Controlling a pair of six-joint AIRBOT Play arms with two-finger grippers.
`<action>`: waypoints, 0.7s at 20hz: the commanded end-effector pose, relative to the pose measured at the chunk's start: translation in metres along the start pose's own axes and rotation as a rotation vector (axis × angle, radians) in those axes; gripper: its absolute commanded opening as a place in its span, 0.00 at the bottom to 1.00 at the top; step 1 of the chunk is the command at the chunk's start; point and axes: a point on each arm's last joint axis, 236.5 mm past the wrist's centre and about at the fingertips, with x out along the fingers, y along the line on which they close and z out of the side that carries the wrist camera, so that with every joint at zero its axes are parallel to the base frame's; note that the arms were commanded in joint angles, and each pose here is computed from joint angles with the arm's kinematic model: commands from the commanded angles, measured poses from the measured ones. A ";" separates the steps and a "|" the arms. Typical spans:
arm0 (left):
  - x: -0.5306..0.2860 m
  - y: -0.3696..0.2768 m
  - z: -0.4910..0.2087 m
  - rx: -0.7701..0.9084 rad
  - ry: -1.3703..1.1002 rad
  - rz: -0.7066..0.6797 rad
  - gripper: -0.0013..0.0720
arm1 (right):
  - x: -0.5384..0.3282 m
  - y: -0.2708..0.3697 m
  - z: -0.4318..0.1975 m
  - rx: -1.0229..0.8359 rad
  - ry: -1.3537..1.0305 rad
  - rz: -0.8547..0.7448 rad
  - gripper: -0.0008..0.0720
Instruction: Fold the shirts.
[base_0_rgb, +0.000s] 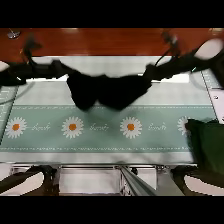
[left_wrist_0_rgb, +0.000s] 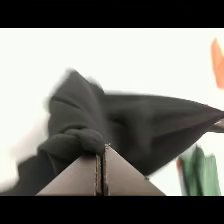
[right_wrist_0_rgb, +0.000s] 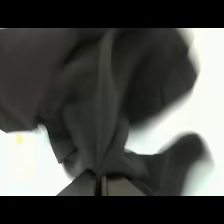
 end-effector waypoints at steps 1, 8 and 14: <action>-0.085 -0.103 0.104 0.282 -0.304 -0.031 0.06 | -0.153 0.020 0.080 -0.163 -0.302 -0.199 0.04; -0.252 -0.191 0.131 0.560 -0.631 0.265 0.06 | -0.321 0.080 0.013 -0.318 -0.593 -0.405 0.04; -0.260 -0.203 0.043 0.589 -0.399 0.333 0.06 | -0.327 0.078 -0.066 -0.241 -0.500 -0.417 0.04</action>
